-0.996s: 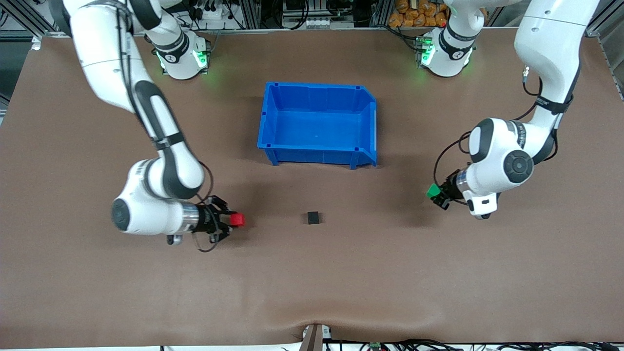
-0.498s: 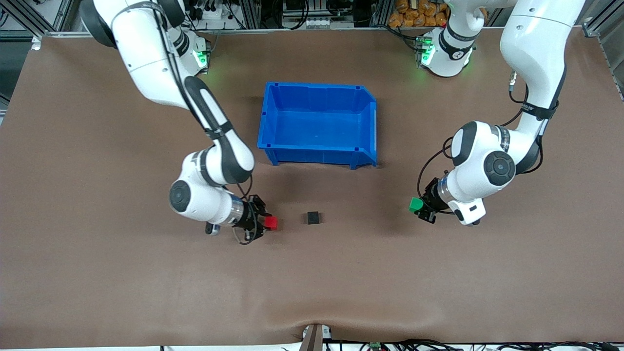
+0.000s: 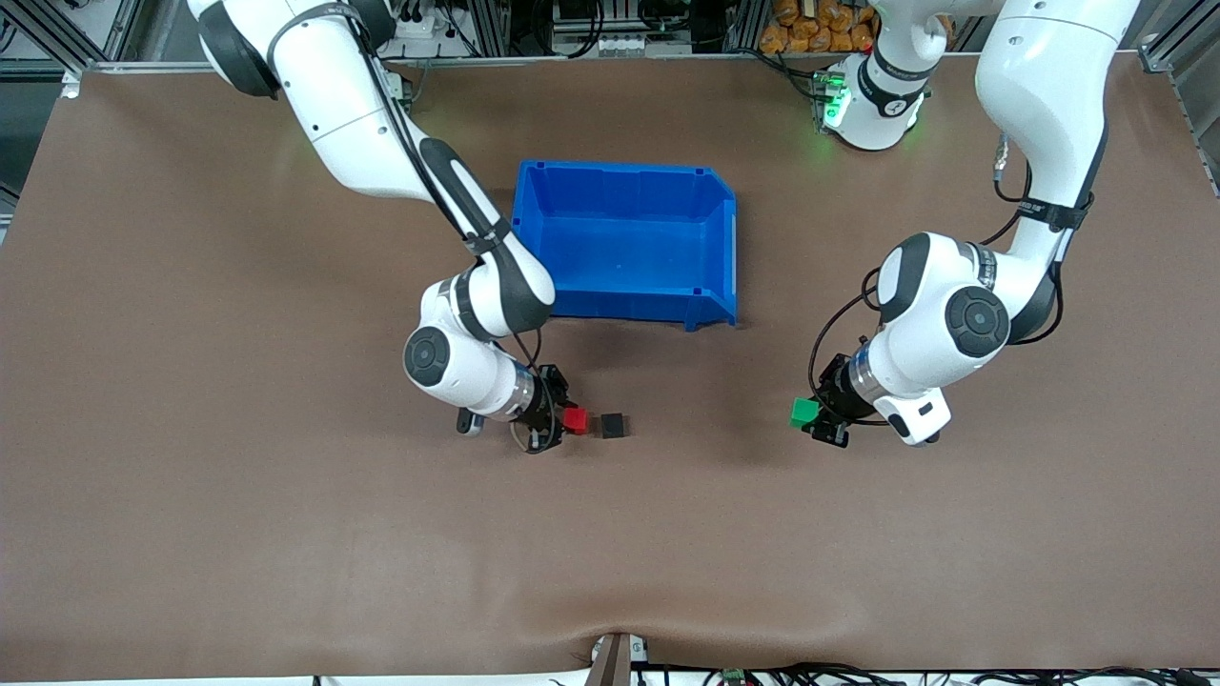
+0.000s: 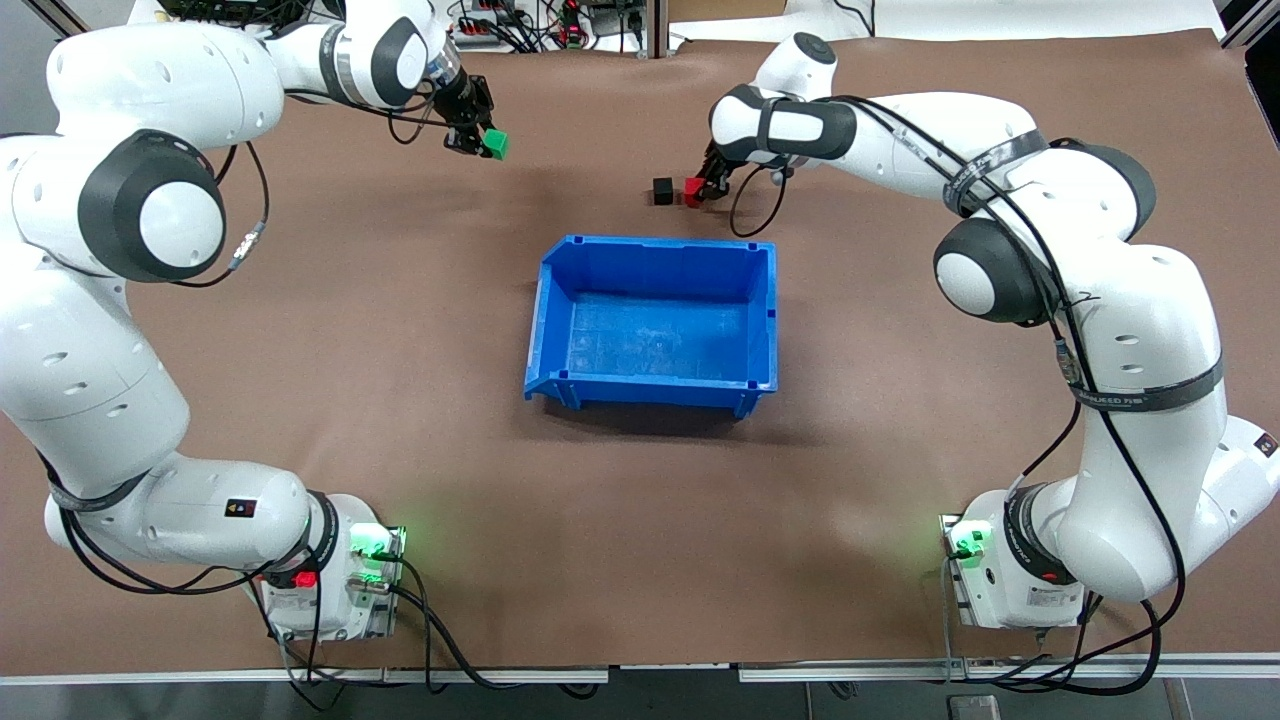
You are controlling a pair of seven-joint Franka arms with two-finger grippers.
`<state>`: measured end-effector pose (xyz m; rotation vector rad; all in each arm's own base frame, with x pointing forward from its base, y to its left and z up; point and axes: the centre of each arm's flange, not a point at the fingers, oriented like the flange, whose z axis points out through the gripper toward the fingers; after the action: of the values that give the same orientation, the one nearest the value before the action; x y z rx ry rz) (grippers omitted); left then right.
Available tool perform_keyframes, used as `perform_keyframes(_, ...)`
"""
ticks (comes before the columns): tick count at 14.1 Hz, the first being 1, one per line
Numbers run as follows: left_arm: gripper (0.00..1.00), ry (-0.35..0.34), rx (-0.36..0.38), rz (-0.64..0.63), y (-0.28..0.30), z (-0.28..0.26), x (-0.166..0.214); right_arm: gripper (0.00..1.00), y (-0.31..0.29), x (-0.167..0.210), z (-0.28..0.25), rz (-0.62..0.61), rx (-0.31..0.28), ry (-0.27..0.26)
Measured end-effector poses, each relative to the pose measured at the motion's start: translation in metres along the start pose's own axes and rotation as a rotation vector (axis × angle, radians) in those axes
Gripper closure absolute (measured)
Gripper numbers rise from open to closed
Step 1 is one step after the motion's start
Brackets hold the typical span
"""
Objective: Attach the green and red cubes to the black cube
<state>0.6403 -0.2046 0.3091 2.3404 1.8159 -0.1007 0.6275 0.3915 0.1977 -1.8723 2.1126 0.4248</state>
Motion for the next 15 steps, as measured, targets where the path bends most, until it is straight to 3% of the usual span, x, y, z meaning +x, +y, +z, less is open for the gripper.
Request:
perform_keyframes(8,0.61,-0.021,0.006,-0.092,0.015,0.022,-0.003,0.6,0.001,-0.024,0.022,0.005,0.041,-0.021)
perform_keyframes(11,0.61,-0.033,0.015,-0.118,0.018,0.032,-0.002,0.36,0.005,-0.034,0.022,-0.027,0.046,-0.016)
perform_keyframes(14,0.61,-0.044,0.026,-0.12,0.018,0.041,-0.008,0.05,-0.013,-0.028,-0.001,-0.132,0.067,0.092)
perform_keyframes(15,0.61,-0.052,0.027,-0.125,0.018,0.042,-0.01,0.0,-0.024,-0.018,-0.016,-0.154,0.046,0.146)
